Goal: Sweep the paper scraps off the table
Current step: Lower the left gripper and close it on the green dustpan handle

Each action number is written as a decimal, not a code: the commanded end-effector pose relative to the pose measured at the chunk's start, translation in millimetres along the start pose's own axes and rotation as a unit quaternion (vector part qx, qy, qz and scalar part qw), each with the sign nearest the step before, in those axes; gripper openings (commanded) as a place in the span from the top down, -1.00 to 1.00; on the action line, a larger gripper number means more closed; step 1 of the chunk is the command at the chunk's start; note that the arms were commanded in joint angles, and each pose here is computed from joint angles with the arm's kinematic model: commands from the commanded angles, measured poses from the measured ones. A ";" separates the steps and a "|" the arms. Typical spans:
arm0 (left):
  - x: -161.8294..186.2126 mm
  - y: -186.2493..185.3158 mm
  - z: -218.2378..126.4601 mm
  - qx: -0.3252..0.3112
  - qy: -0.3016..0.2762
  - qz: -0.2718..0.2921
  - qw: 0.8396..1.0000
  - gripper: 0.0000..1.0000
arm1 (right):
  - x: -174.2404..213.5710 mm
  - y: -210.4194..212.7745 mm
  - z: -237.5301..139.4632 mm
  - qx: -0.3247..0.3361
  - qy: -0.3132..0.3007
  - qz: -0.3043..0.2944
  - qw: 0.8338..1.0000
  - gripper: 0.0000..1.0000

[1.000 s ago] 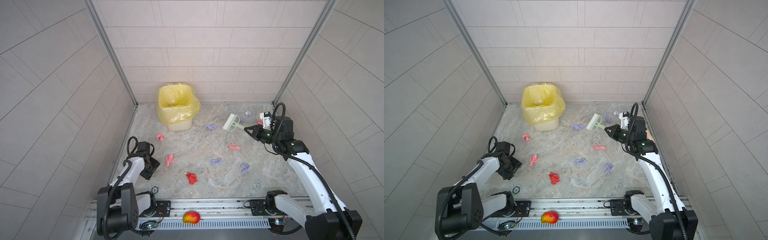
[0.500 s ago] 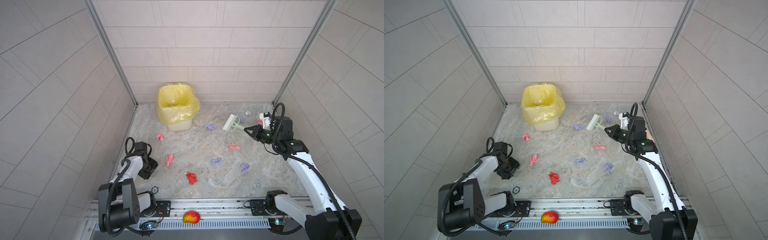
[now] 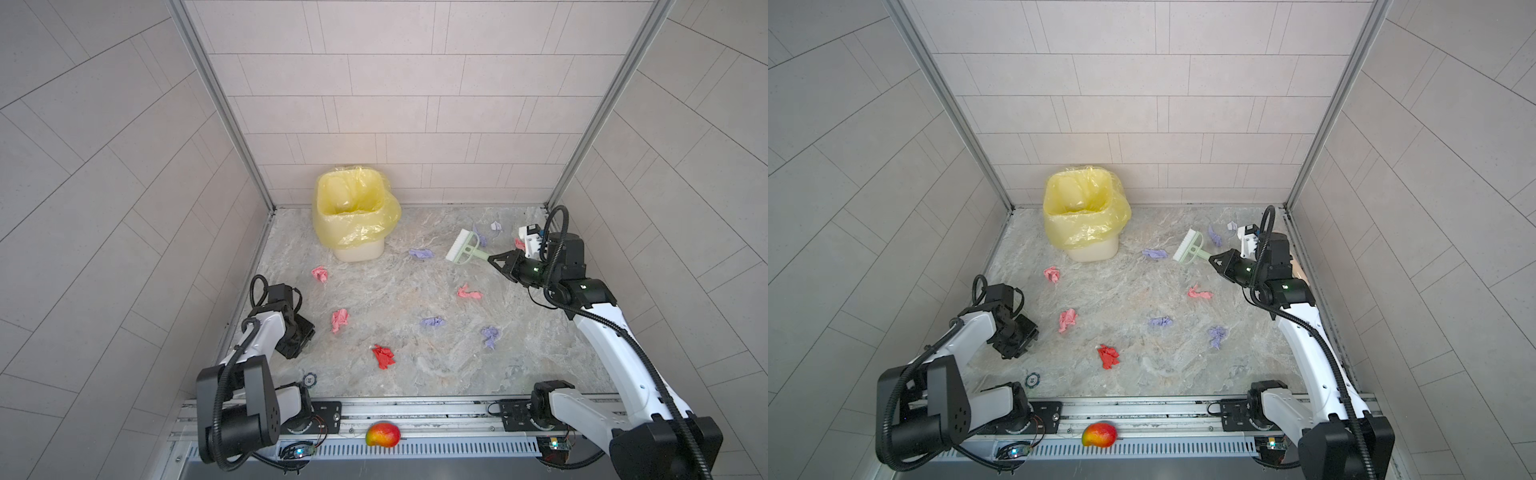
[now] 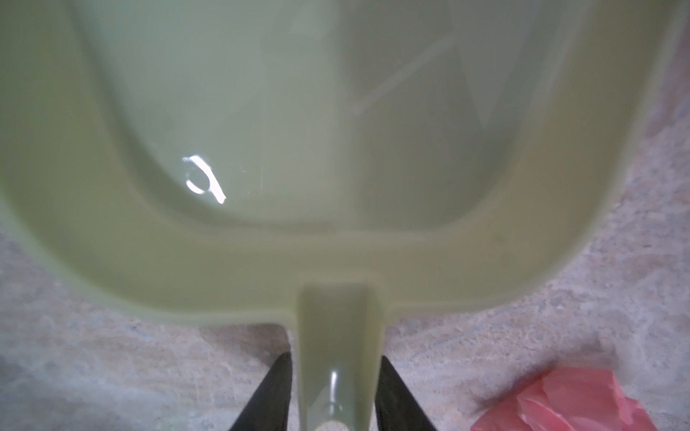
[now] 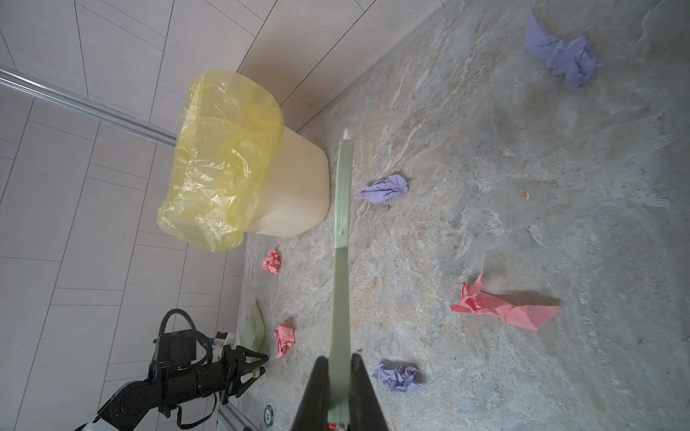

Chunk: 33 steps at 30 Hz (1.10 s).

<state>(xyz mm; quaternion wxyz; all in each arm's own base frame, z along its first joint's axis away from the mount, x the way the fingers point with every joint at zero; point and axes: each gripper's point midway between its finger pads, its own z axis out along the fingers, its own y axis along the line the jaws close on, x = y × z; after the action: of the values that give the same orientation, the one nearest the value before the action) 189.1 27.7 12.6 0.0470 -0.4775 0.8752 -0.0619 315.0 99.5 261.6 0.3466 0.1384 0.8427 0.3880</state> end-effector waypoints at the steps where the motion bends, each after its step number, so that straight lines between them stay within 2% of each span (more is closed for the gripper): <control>1: 5.2 1.9 4.2 0.000 0.015 0.005 1.000 0.21 | -10.1 7.8 -5.5 -0.004 -0.016 -0.011 1.000 1.00; 9: 5.2 1.4 7.0 0.003 0.014 0.005 1.000 0.42 | -10.0 7.6 -5.5 -0.004 -0.016 -0.011 1.000 1.00; 14: 5.2 3.2 5.4 0.001 0.010 0.005 1.000 0.61 | -10.4 6.4 -4.5 -0.002 -0.016 -0.008 1.000 1.00; 18: 5.0 4.0 4.1 0.001 0.007 0.005 1.000 0.84 | -11.0 6.6 -4.1 -0.003 -0.016 -0.009 1.000 1.00; 23: 3.1 3.7 0.4 0.000 0.002 0.010 1.000 0.99 | -10.6 5.7 -3.9 -0.001 -0.016 -0.009 1.000 1.00; 33: -8.7 -1.3 -25.4 -0.001 -0.030 0.023 0.999 1.00 | -7.8 2.0 -2.7 0.010 -0.004 -0.009 1.000 1.00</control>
<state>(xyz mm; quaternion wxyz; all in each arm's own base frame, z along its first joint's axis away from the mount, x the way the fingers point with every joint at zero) 190.0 28.6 24.1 0.0625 -0.4617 0.8826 -0.0627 316.2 98.8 257.2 0.3396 0.1421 0.8467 0.3841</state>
